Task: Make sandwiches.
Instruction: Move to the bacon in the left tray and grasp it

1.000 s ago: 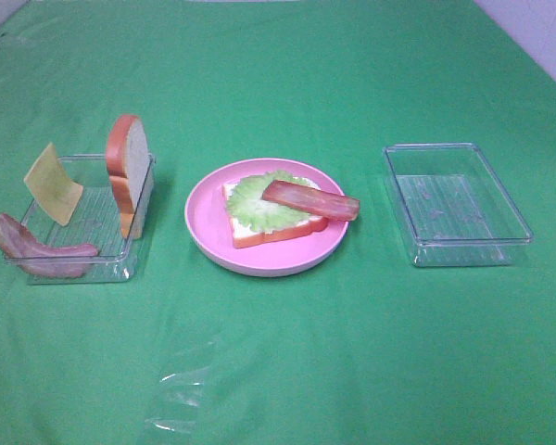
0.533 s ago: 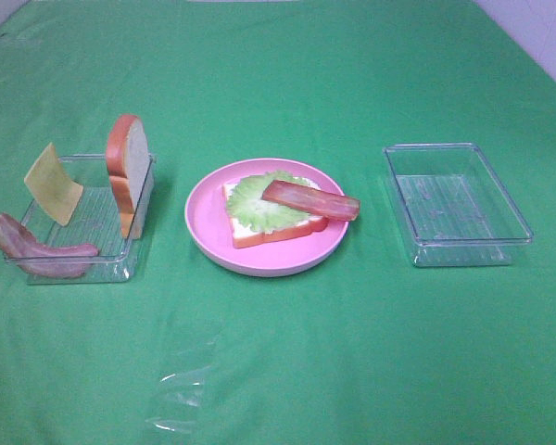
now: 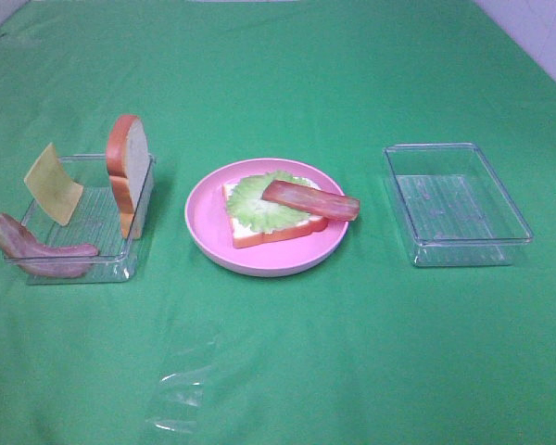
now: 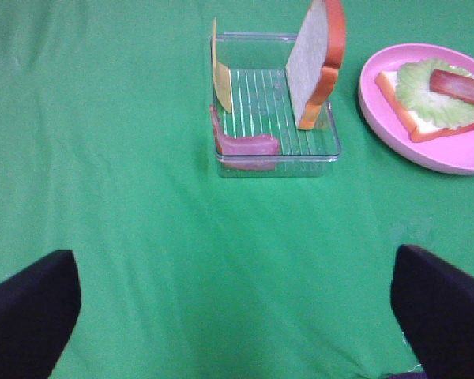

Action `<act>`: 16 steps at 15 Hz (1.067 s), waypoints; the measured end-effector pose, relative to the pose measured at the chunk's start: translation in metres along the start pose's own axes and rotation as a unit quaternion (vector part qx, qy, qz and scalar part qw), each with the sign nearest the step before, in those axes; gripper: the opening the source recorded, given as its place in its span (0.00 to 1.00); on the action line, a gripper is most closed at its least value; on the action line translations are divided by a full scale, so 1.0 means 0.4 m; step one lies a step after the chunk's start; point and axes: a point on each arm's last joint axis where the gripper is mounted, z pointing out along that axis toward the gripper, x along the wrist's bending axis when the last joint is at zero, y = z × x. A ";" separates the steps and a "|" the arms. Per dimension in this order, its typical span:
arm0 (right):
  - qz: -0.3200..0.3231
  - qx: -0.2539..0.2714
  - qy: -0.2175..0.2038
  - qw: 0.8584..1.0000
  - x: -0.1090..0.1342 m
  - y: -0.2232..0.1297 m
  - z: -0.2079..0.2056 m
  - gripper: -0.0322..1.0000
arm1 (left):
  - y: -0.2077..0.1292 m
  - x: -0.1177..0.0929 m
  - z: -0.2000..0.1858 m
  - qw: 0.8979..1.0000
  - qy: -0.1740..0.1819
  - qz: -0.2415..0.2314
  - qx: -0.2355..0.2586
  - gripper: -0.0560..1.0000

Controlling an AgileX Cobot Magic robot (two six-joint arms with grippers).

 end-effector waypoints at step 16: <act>0.000 0.000 0.000 1.000 0.000 0.000 0.000 0.85 | 0.216 0.037 0.695 0.929 0.038 -0.033 0.368 0.99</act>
